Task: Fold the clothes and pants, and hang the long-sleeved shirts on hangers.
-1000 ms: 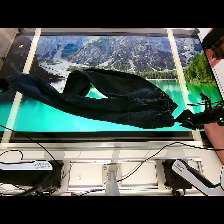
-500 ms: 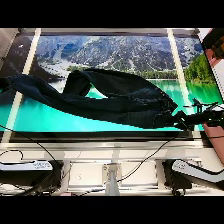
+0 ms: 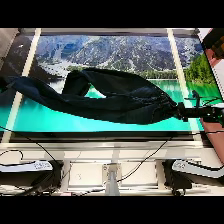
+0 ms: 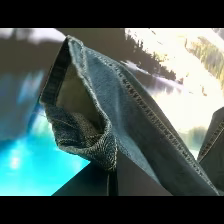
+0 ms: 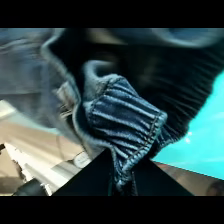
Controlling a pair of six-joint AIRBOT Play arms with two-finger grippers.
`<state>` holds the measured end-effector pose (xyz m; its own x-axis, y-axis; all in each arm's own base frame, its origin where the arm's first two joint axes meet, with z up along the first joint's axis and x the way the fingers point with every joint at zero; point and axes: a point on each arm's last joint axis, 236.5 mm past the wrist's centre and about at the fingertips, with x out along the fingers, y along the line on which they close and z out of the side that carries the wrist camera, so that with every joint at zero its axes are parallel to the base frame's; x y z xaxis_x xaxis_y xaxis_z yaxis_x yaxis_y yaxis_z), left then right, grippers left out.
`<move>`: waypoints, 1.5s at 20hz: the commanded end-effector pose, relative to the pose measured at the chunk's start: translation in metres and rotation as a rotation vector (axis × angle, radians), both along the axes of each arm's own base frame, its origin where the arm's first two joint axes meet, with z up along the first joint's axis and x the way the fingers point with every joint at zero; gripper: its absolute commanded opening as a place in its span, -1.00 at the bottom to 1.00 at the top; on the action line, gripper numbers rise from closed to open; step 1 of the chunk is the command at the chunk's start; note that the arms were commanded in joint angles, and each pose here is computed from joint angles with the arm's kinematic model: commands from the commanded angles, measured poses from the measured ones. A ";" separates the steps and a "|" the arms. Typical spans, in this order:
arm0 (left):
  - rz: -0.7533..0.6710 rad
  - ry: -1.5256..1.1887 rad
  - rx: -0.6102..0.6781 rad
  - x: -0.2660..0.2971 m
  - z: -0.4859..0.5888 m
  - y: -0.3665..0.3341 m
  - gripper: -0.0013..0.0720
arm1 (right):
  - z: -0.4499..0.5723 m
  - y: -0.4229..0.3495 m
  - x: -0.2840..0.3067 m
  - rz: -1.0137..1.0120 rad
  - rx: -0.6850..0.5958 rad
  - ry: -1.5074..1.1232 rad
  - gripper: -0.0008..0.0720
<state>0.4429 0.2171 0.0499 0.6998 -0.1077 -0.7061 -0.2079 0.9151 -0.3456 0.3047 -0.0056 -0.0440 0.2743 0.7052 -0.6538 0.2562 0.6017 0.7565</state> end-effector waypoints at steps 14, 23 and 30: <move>0.009 0.725 0.259 -0.113 -0.029 0.005 -0.91 | 0.072 -0.078 -0.050 0.078 -0.467 0.351 -0.79; -0.194 0.980 0.167 -0.159 -0.072 -0.017 -0.91 | 0.044 -0.083 -0.096 0.138 -0.506 0.539 -0.79; -0.294 1.196 0.109 -0.228 -0.113 -0.018 -0.91 | 0.003 -0.069 -0.123 0.176 -0.468 0.602 -0.79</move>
